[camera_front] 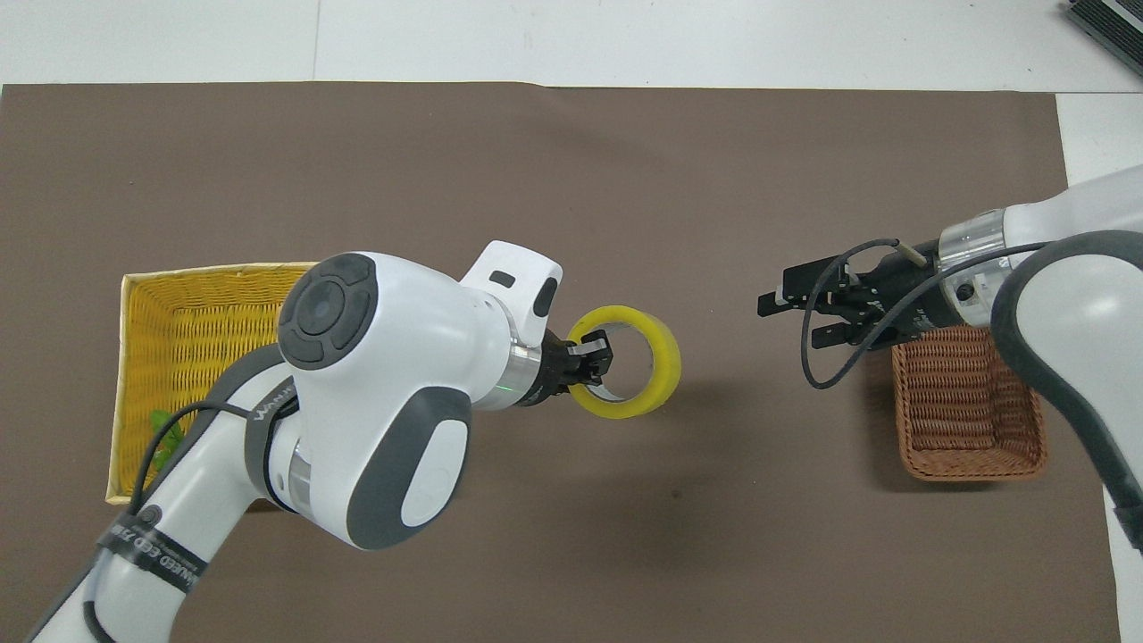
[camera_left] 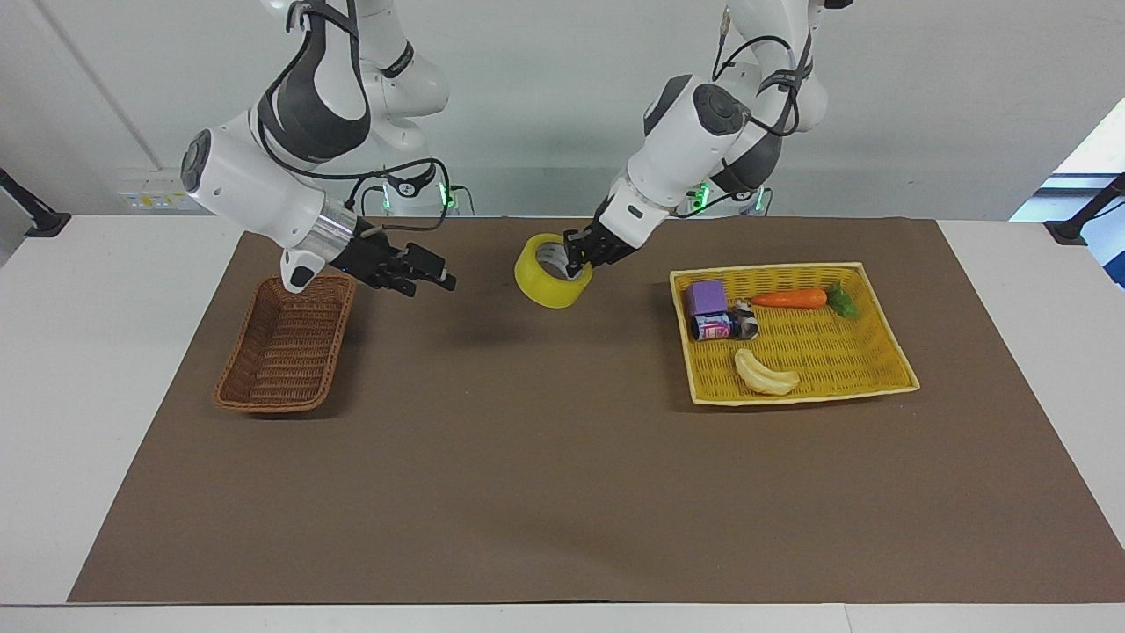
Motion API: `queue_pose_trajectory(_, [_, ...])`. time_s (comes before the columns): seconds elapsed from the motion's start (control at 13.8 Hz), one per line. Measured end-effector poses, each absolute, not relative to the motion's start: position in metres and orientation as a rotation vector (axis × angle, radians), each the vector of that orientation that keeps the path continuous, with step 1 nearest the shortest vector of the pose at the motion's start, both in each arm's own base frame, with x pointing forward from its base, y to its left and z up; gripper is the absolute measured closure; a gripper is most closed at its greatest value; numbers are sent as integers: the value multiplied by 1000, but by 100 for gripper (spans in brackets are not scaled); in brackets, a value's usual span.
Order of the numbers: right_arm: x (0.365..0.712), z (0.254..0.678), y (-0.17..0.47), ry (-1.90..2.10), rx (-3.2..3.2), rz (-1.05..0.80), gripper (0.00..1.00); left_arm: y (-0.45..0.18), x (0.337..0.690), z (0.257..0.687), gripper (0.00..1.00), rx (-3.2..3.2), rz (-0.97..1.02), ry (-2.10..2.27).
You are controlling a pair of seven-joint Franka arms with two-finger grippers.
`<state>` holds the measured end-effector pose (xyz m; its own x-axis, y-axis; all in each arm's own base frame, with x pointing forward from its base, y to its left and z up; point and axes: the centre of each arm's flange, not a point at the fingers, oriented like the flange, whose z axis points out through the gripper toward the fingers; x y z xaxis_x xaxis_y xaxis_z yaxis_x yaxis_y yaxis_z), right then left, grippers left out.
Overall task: Move tape to another basket
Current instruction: 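Lift the tape with the left gripper while the right gripper approaches it, then grasp the tape with the right gripper and open the left gripper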
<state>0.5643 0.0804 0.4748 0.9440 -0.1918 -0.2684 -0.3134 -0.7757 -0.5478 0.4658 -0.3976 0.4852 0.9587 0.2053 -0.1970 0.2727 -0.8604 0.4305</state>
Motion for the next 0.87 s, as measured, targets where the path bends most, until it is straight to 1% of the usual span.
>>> queue_pose_trajectory(0.22, [562, 474, 106, 400, -2436, 279, 0, -434, 445, 469, 78, 2613, -229, 295])
queue_pose_trajectory(0.43, [560, 476, 106, 407, -2428, 282, 0, -455, 433, 458, 78, 2593, -250, 245])
queue_pose_trajectory(0.87, [533, 464, 106, 389, -2424, 370, 0, -477, 424, 460, 78, 2536, -222, 231])
